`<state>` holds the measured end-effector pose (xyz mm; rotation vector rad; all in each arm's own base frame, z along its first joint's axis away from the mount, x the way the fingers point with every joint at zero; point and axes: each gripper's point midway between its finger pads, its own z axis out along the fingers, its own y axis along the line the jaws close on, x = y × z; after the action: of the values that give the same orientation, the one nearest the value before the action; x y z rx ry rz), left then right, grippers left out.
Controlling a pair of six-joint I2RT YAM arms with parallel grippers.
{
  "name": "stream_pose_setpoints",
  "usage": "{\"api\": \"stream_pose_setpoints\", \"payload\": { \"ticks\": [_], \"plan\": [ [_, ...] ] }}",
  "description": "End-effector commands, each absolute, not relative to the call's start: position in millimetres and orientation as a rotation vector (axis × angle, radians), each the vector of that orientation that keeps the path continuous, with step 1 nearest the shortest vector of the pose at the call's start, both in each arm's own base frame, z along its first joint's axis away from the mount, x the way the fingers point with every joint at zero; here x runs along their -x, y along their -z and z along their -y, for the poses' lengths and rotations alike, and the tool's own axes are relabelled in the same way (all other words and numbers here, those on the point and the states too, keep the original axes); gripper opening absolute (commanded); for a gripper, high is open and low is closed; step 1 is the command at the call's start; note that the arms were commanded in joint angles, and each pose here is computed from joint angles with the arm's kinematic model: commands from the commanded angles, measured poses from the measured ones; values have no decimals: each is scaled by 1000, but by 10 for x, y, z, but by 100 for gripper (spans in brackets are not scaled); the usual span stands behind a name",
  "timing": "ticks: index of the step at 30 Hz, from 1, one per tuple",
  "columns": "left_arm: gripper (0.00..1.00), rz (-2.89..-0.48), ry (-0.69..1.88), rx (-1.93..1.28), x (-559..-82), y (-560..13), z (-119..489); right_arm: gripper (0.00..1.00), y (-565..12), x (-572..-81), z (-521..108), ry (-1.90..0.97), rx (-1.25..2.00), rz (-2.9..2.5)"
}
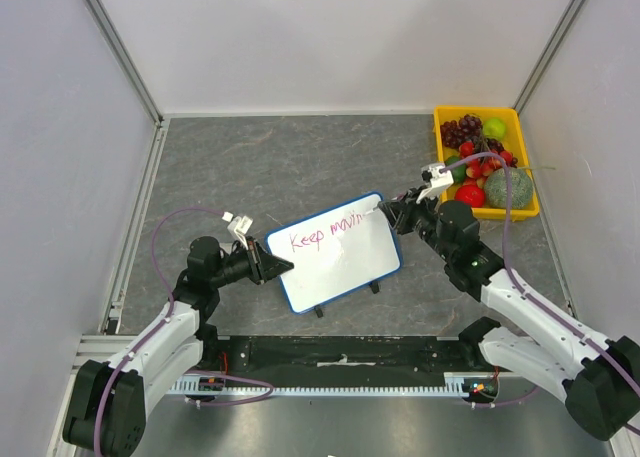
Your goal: Write a sentence on the whiteboard
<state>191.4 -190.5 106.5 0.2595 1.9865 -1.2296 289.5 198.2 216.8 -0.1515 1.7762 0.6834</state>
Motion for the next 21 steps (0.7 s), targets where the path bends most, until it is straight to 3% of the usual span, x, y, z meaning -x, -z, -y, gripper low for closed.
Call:
{"api": "stream_pose_setpoints", "payload": {
  "ticks": [1,21],
  "plan": [
    [2,-1943,1125,-290,-2030,-1043,1833,0,-2465,-3010,-1938,-651,126,-1713],
    [2,-1945,1127,-292,-2024,-1037,1835,0,-2233,-3144,-1988,-633,129,-1762]
  ]
}}
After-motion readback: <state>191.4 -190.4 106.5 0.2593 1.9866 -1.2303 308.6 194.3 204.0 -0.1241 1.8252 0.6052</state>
